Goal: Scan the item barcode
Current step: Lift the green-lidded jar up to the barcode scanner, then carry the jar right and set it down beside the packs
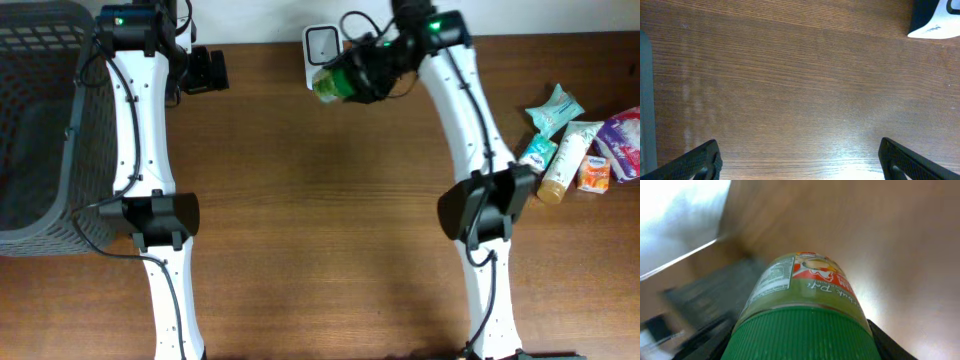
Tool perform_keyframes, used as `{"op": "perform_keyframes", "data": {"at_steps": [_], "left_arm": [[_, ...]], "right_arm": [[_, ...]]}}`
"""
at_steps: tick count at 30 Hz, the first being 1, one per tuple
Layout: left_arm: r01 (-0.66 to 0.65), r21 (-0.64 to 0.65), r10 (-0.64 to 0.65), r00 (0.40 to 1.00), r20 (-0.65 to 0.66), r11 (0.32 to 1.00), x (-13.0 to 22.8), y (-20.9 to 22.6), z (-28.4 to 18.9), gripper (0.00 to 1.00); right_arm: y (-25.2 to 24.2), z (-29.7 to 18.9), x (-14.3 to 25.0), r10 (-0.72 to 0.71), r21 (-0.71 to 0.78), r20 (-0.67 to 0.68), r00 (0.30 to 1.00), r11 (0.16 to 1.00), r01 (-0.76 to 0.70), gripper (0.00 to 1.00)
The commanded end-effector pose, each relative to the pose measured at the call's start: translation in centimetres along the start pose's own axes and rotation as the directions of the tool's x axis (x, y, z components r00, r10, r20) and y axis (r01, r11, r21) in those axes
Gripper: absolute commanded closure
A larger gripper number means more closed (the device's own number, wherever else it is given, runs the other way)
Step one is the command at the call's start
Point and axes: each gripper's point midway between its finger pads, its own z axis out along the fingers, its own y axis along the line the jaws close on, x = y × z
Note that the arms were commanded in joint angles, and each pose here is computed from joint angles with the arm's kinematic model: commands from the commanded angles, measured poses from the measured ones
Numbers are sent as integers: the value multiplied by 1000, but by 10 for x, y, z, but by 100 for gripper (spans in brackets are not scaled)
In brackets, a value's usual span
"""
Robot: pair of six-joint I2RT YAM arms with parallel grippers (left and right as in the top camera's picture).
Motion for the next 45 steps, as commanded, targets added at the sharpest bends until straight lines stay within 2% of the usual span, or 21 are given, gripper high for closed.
{"op": "perform_keyframes", "data": {"at_steps": [1,3,6,8,13,17,30,31,33,36,39,43,45], "left_arm": [[10,3,-10,1000,-1,1000,0,0,0,1],[10,3,-10,1000,-1,1000,0,0,0,1],[10,3,-10,1000,-1,1000,0,0,0,1],[12,2,-12,1000,-1,1000,0,1,0,1],[10,3,-10,1000,-1,1000,0,0,0,2],[10,3,-10,1000,-1,1000,0,0,0,1],[10,3,-10,1000,-1,1000,0,0,0,1],[10,3,-10,1000,-1,1000,0,0,0,1],[10,3,-10,1000,-1,1000,0,0,0,1],[10,3,-10,1000,-1,1000,0,0,0,1],[10,3,-10,1000,-1,1000,0,0,0,1],[10,3,-10,1000,-1,1000,0,0,0,1],[10,3,-10,1000,-1,1000,0,0,0,1]], "right_arm": [[2,-5,-42,-325,222,313,892,939,264,54],[16,-7,-54,-428,291,412,805,899,328,54],[54,-18,-72,-522,378,601,605,853,361,54],[69,-15,-75,-519,361,651,553,853,376,54],[83,21,-102,-484,284,724,491,858,428,55],[92,39,-112,-606,371,710,359,755,541,54],[80,61,-121,-612,377,704,361,752,541,54],[82,60,-121,-630,393,697,343,736,551,54],[94,44,-119,-676,441,684,275,683,581,50],[99,7,-121,-672,454,688,274,693,561,51],[91,-35,-126,-652,458,691,310,728,511,52],[50,-99,-145,-647,514,657,387,760,399,55],[8,-131,-160,-580,513,659,479,812,277,54]]}}
